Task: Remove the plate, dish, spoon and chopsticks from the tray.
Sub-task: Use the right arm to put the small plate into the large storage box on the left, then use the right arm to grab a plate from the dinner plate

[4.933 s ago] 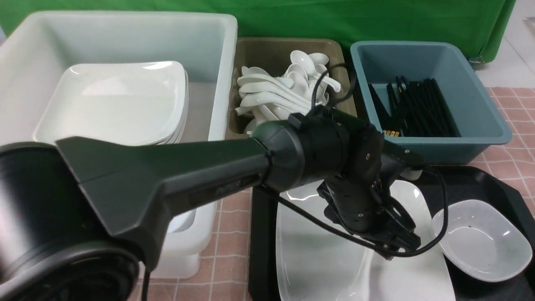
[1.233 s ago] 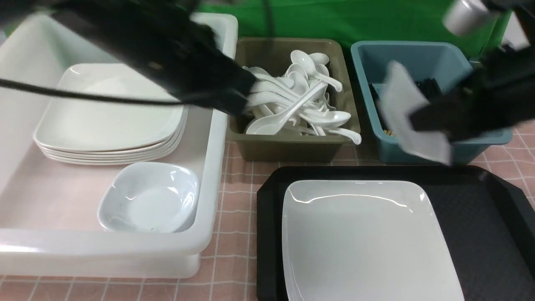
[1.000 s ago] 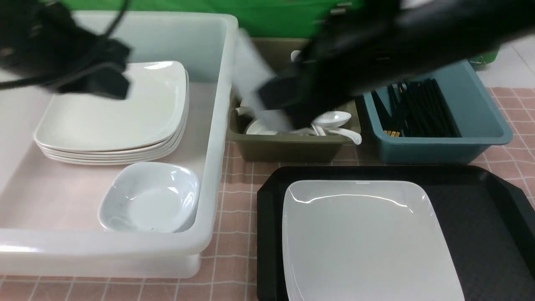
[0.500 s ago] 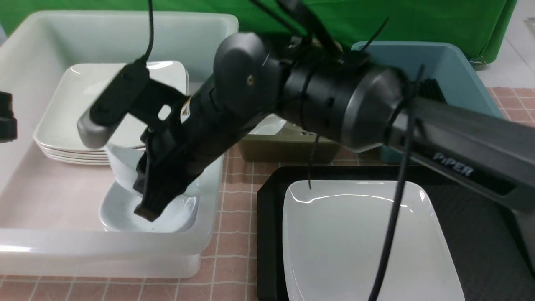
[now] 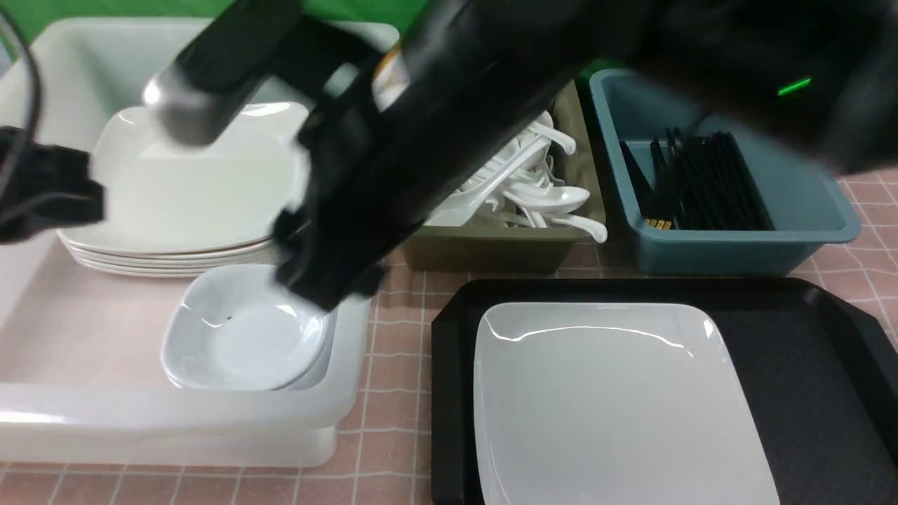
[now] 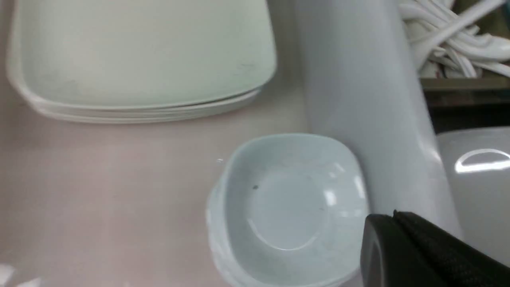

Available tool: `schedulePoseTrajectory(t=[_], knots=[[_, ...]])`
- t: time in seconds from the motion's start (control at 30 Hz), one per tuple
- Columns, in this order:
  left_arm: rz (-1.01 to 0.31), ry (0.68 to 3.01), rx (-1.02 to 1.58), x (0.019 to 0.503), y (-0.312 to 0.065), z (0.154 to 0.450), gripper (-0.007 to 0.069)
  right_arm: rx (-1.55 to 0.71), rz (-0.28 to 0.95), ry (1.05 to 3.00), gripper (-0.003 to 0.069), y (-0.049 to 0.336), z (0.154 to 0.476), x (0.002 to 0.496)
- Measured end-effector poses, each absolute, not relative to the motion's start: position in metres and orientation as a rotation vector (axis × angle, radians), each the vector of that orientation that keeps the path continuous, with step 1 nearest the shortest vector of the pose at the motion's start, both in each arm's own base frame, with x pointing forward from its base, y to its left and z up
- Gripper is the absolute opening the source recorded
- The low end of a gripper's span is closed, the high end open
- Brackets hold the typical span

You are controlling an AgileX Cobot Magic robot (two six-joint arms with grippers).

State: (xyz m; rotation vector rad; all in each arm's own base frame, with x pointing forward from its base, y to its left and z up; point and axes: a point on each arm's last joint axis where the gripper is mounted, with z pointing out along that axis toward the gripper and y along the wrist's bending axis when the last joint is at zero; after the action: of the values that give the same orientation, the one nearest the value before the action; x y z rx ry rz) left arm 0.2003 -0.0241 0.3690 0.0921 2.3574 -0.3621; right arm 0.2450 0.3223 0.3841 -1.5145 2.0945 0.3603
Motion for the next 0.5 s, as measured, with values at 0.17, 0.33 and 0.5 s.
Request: schedulePoseTrajectory(t=[0.17,0.33,0.5], knots=[[-0.466,2.403,0.392,0.211,-0.08,0.352,-0.0003,-1.187,0.197,2.354,0.0057,0.237,0.403,0.273],[-0.571,2.409,0.823,0.204,-0.174,0.315,-0.0003,-0.698,0.232,2.762,0.003,0.116,0.35,0.276],[-0.608,2.392,1.022,0.192,-0.229,0.284,-0.0003,-0.264,0.302,2.966,0.0085,0.05,0.284,0.24]])
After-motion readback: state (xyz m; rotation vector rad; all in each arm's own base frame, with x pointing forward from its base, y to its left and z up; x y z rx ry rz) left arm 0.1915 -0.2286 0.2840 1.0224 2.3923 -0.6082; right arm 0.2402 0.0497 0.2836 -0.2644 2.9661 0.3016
